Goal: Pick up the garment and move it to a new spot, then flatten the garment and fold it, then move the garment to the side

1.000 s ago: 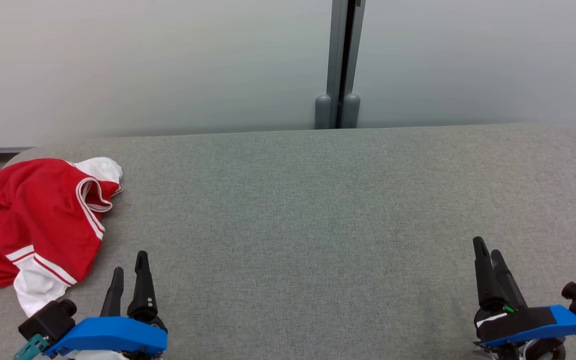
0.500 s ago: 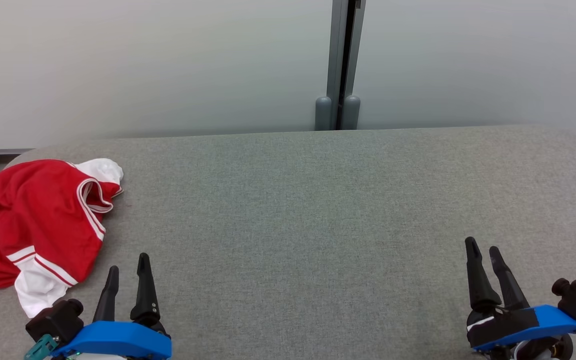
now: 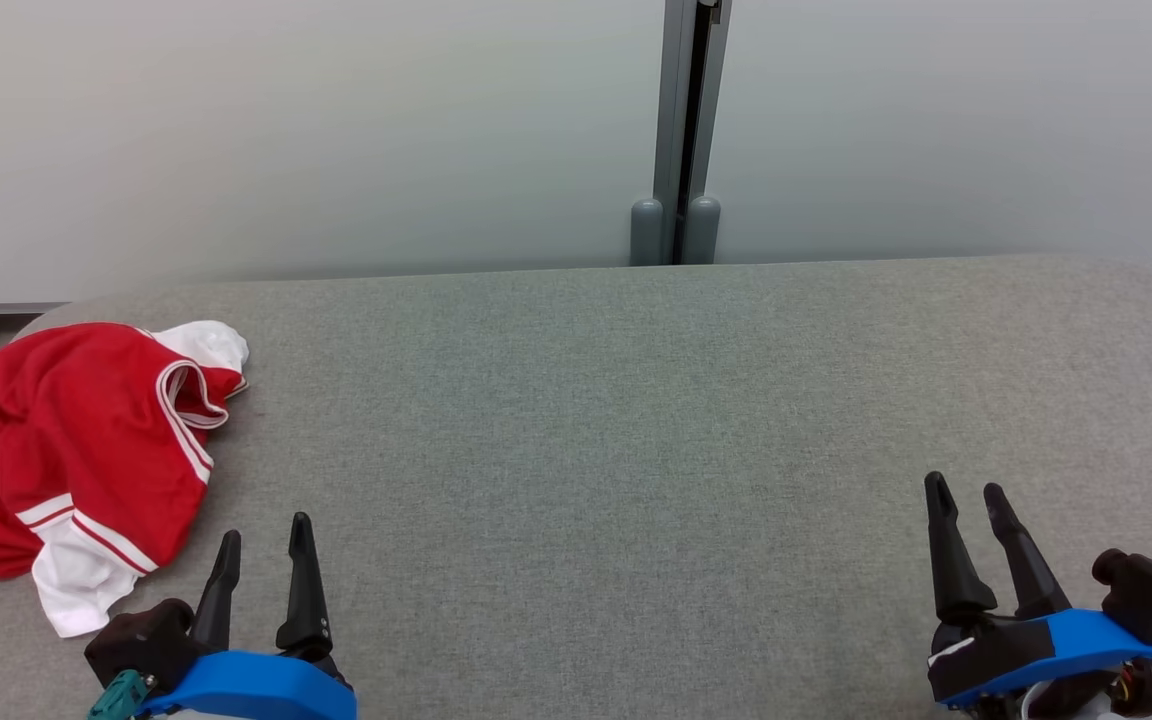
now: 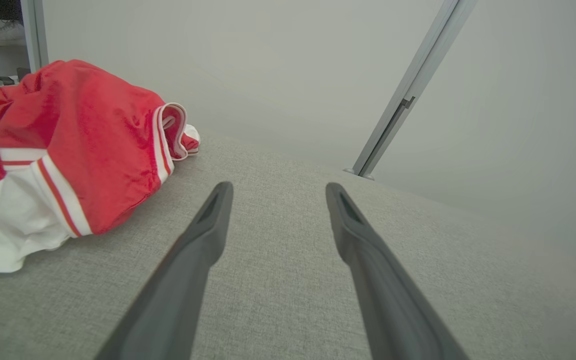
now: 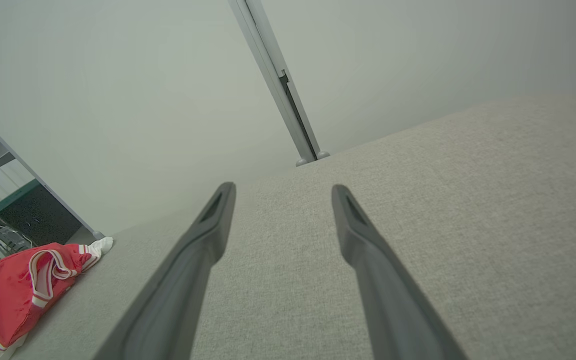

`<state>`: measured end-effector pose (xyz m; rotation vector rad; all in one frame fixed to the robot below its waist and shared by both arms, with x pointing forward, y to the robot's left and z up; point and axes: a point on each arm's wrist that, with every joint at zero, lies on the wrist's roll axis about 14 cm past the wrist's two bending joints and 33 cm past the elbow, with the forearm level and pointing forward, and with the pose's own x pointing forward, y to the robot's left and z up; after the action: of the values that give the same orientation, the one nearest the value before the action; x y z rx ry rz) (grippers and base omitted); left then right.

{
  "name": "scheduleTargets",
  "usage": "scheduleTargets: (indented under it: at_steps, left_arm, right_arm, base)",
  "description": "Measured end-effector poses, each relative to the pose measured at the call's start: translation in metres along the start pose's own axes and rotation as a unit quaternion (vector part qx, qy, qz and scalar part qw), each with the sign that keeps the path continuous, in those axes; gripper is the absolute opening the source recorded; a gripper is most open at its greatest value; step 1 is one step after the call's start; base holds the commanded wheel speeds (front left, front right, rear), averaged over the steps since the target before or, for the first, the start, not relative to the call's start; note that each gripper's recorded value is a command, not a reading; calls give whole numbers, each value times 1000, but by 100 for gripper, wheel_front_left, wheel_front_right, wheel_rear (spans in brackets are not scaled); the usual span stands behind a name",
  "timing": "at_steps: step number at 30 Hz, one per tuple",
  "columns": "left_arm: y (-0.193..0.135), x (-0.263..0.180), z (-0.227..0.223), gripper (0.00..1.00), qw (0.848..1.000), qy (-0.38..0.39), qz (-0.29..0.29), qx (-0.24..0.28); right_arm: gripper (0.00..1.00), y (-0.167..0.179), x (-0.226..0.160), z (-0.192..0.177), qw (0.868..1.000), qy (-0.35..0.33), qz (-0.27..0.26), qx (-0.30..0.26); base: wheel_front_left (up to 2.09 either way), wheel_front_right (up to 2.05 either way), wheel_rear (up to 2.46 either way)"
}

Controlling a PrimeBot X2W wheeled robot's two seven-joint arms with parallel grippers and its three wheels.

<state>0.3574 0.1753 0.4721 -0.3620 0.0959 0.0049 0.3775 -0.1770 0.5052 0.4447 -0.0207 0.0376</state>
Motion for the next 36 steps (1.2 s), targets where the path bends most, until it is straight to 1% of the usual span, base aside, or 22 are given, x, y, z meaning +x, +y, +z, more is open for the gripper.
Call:
scheduleTargets:
  at_steps: [7,13,22,36]
  left_arm:
    - [0,-1,2,100,999,-7,-2,35]
    - [-1,-3,3,100,998,-11,-5,56]
    - [1,-6,3,100,997,-10,-4,79]
    - [4,-8,8,100,992,-10,-3,128]
  right_arm:
    - [100,-1,-2,-4,1000,11,1,-29]
    - [100,-1,-1,-2,998,7,4,-54]
    - [100,0,-2,-2,997,8,8,-82]
    - [100,2,-1,-3,992,14,15,-123]
  base:
    - [0,0,0]
    - [0,0,0]
    - [0,0,0]
    - [0,0,0]
